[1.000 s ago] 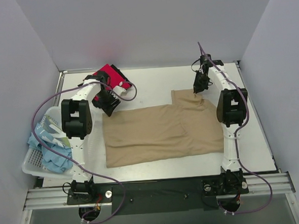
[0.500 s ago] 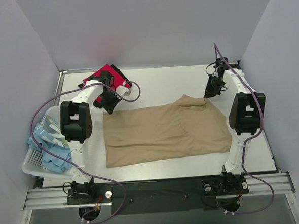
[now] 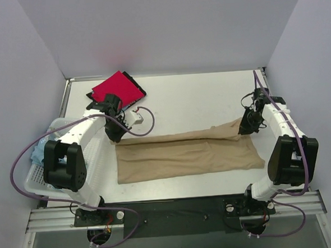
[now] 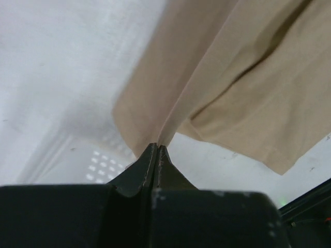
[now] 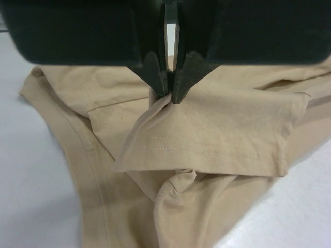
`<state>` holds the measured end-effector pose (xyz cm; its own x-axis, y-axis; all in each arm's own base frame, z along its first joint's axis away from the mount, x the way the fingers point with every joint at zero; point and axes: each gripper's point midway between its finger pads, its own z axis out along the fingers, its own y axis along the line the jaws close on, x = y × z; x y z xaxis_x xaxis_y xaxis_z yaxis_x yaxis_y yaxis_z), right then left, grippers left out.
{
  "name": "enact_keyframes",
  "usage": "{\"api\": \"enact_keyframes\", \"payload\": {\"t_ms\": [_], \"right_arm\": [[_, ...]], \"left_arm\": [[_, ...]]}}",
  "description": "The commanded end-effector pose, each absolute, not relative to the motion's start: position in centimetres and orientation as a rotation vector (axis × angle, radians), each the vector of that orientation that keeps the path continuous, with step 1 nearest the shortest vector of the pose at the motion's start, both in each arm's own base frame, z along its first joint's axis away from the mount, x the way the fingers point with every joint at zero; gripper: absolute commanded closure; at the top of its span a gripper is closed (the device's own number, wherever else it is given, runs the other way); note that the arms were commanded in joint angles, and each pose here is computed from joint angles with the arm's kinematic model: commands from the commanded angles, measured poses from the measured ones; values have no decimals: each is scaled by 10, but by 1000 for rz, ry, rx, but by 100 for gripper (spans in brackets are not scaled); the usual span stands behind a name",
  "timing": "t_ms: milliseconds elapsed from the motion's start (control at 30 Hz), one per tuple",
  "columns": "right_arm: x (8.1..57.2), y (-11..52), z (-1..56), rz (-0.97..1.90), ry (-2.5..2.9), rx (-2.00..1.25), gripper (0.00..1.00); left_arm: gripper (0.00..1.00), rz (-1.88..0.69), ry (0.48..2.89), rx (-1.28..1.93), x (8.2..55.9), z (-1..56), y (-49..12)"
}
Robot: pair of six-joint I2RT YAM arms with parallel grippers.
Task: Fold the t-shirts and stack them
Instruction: Fold the other side of the tshirt into a rectangle
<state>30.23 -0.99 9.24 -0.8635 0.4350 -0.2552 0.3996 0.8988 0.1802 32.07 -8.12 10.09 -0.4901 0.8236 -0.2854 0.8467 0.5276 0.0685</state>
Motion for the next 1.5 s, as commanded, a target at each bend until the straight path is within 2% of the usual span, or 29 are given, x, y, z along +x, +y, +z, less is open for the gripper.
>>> {"api": "enact_keyframes", "payload": {"t_ms": [0,167,367,667,967,1033,1067,1100,1133,1200,1333,1400,1433,1467], "right_arm": [[281,-4,67,182,2820,728,100],[261,-15,46,85,2876,799,100],[259,-18,43,58,2874,836,100],[259,-34,80,-7,2796,825,100],[238,-27,50,11,2895,886,100],[235,-29,45,-12,2911,911,96],[233,-30,43,-22,2915,923,86],[233,-31,43,-27,2914,930,71],[232,-33,43,-41,2908,941,66],[233,-39,47,-67,2882,947,61],[253,-40,78,-80,2775,834,62],[273,-26,97,-78,2724,655,71],[284,-5,104,-46,2713,504,81],[295,22,112,10,2694,369,88]], "left_arm": [[100,-83,2426,1551,304,77,-82],[100,27,2396,1565,306,65,-72],[100,45,2341,1622,306,60,-77],[100,30,2319,1519,326,101,-87],[100,-87,2419,1616,283,63,-85],[80,-146,2425,1681,269,60,-85],[62,-179,2432,1721,260,61,-84],[45,-214,2425,1744,256,64,-86],[27,-248,2431,1775,248,67,-85],[23,-295,2410,1801,246,81,-89],[22,-385,2347,1776,252,107,-106],[30,-385,2319,1681,269,111,-119],[49,-377,2318,1634,277,109,-124],[60,-355,2321,1552,288,104,-132]]}}
